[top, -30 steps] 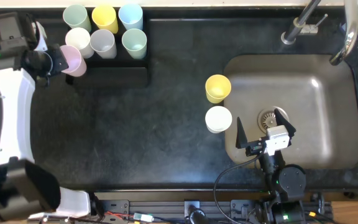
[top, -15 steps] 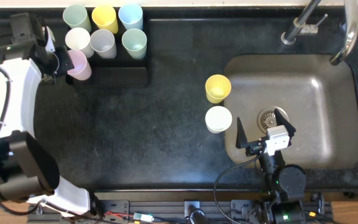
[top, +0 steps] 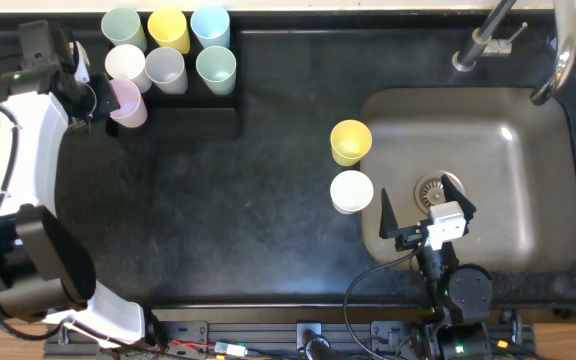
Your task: Store Cups
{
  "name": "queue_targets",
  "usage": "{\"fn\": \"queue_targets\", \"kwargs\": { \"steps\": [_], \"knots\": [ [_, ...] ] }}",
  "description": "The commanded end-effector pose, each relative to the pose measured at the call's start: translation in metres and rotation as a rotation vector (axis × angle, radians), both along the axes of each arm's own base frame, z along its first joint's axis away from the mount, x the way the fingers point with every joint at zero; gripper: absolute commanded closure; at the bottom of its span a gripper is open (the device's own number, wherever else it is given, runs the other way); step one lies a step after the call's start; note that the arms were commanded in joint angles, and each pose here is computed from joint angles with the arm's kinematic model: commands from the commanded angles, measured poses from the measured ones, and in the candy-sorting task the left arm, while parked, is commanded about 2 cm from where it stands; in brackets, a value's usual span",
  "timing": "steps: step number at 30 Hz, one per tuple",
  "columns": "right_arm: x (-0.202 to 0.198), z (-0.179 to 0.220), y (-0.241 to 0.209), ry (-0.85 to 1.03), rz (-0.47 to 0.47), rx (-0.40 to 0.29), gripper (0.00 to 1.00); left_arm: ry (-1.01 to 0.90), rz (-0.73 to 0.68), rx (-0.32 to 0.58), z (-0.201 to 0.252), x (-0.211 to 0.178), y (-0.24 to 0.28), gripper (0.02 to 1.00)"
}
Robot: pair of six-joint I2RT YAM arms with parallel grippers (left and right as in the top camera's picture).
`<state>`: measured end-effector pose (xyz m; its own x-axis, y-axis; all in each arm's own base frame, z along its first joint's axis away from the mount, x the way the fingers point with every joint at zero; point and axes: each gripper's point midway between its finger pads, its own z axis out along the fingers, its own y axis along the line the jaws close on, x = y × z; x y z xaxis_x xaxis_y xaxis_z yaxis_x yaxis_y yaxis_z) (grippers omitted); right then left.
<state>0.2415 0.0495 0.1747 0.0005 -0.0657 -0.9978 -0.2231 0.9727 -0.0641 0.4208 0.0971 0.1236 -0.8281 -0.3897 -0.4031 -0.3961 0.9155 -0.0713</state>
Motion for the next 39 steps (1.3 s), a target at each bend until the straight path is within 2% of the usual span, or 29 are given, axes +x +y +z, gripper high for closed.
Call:
{"fn": "queue_targets", "kwargs": {
  "steps": [1,6,9,10,14,18,24,28,32,39],
  "knots": [
    [0.000,-0.002,0.001,-0.005,0.007,0.000,0.005,0.013,-0.025,-0.004,-0.006,0.000,-0.004,0.829],
    [0.000,-0.002,0.001,-0.005,0.007,0.000,0.005,0.013,-0.039,-0.004,-0.006,0.001,-0.009,0.772],
    [0.000,-0.002,0.001,-0.005,0.007,0.000,0.003,0.000,-0.048,0.000,-0.001,0.002,-0.013,0.687],
    [0.000,-0.002,0.001,-0.005,0.007,0.000,0.005,-0.013,-0.049,0.005,0.005,0.003,-0.014,0.632],
    [0.000,-0.002,0.001,-0.005,0.007,0.000,0.003,-0.128,-0.062,0.044,0.048,0.005,-0.021,0.463],
    [0.000,-0.002,0.001,-0.005,0.007,0.000,0.003,-0.255,-0.037,0.088,0.107,-0.003,-0.038,0.380],
    [0.000,-0.002,0.001,-0.005,0.007,0.000,0.005,-0.335,-0.160,0.061,0.177,-0.009,-0.131,0.369],
    [0.000,-0.002,0.001,-0.005,0.007,0.000,0.005,-0.353,-0.230,0.004,0.197,-0.011,-0.209,0.356],
    [0.000,-0.002,0.001,-0.005,0.007,0.000,0.003,-0.300,-0.291,-0.072,0.185,-0.019,-0.281,0.327],
    [0.000,-0.002,0.001,-0.005,0.007,0.000,0.003,-0.100,-0.430,-0.183,0.114,-0.042,-0.386,0.314]
  ]
}}
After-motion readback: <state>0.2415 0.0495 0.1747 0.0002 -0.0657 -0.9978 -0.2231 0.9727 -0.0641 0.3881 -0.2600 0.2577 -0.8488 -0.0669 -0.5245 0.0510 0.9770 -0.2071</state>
